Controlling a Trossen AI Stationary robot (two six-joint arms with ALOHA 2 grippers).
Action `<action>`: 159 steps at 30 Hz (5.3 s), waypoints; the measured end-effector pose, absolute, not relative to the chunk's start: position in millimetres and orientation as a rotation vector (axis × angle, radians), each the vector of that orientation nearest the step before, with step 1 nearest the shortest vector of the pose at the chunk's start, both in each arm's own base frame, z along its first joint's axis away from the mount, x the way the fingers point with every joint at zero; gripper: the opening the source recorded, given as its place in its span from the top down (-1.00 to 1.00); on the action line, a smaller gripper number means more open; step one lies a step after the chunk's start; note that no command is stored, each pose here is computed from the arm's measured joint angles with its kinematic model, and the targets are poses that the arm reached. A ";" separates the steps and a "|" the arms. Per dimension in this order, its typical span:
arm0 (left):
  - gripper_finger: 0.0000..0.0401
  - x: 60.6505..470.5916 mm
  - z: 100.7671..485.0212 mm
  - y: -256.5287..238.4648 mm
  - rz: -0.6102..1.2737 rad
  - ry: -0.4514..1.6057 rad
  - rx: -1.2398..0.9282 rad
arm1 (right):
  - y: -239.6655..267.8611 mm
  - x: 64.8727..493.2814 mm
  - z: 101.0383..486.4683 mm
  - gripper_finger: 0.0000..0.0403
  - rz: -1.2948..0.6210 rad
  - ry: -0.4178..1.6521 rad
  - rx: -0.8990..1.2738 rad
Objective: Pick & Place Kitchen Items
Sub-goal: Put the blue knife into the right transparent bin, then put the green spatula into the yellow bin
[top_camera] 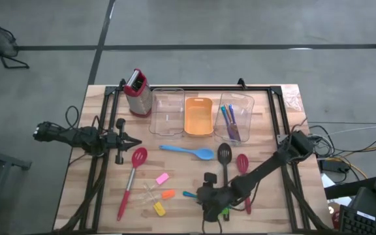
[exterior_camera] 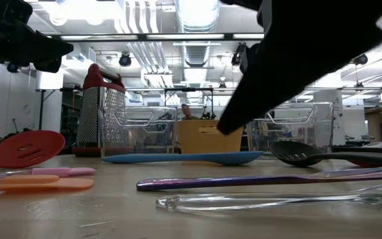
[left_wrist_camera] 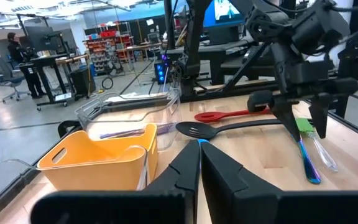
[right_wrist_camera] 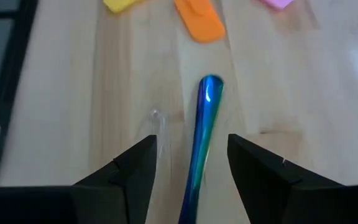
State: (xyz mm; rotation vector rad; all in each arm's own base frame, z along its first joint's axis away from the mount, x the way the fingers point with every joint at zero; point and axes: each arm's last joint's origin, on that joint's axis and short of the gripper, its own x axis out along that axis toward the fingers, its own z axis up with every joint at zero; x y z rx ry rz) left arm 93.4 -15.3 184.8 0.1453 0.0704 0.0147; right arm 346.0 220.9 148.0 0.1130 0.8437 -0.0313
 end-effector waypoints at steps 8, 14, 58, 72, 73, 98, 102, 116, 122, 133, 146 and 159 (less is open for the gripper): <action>0.90 93.4 184.7 -15.3 0.015 0.071 0.146 | 227.4 356.7 147.2 0.12 -0.066 0.918 0.068; 0.90 93.4 184.7 -15.3 0.015 0.071 0.145 | 226.7 351.0 144.0 0.11 -0.122 0.969 0.117; 0.90 93.5 184.7 -15.4 0.014 0.072 0.146 | 223.9 345.0 123.6 0.79 -0.123 1.083 0.078; 0.90 93.5 184.7 -15.3 0.015 0.072 0.146 | 218.4 341.6 151.5 0.80 -0.169 0.997 0.056; 0.90 93.5 184.7 -15.3 0.015 0.072 0.145 | 217.2 340.8 154.1 0.79 -0.182 0.989 0.047; 0.90 93.5 184.7 -15.4 0.014 0.072 0.145 | 119.6 298.8 294.2 0.77 -0.869 0.400 0.064; 0.91 93.5 184.7 -15.3 0.015 0.072 0.145 | 88.6 295.3 304.2 0.78 -0.969 0.398 0.078; 0.90 93.5 184.7 -15.3 0.015 0.072 0.146 | -4.3 284.2 266.6 0.79 -1.289 0.596 0.147; 0.90 93.5 184.7 -15.3 0.015 0.072 0.145 | -17.6 274.3 243.8 0.70 -1.376 0.601 0.179; 0.90 93.5 184.7 -15.3 0.015 0.072 0.146 | -18.7 267.2 217.2 0.87 -1.399 0.569 0.190; 0.90 93.5 184.7 -15.4 0.014 0.072 0.145 | -14.7 268.4 213.9 0.96 -1.364 0.591 0.179; 0.91 93.5 184.7 -15.3 0.015 0.072 0.145 | 45.7 290.4 247.9 0.96 -1.071 0.535 0.133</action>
